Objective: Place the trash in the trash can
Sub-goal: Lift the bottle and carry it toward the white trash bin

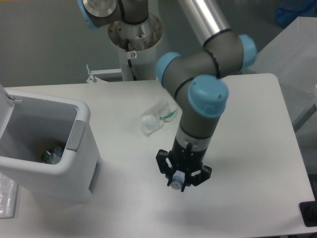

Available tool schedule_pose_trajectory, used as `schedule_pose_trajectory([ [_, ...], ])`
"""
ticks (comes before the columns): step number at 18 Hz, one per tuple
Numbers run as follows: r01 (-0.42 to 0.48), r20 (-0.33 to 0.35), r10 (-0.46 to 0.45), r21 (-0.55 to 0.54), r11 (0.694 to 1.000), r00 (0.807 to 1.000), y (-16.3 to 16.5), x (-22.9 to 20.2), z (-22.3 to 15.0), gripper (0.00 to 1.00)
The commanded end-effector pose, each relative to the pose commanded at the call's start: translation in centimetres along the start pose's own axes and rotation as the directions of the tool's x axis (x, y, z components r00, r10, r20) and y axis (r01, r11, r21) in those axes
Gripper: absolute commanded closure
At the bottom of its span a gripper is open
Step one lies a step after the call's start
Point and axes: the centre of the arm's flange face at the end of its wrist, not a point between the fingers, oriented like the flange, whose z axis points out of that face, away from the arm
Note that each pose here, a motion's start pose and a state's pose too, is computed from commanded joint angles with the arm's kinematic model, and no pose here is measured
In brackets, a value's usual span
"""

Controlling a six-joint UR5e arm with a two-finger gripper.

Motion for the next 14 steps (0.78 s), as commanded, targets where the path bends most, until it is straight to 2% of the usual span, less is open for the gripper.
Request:
schedule_pose_trajectory([
  [5,0.023,-0.014,-0.022,0.113,0.993,1.000,-2.7,1.5,-4.4,0.82],
  [7,0.055,-0.057,-0.044,0.215,0.975,0.997,-4.7,2.6,-7.6,0.82],
  [11,0.098,-0.123,-0.059,0.345,0.934,0.991,-7.6,5.2,-13.2,0.82],
  [14,0.149,-0.215,-0.059,0.434,0.888,0.975,-9.0,7.7,-16.4,0.82],
])
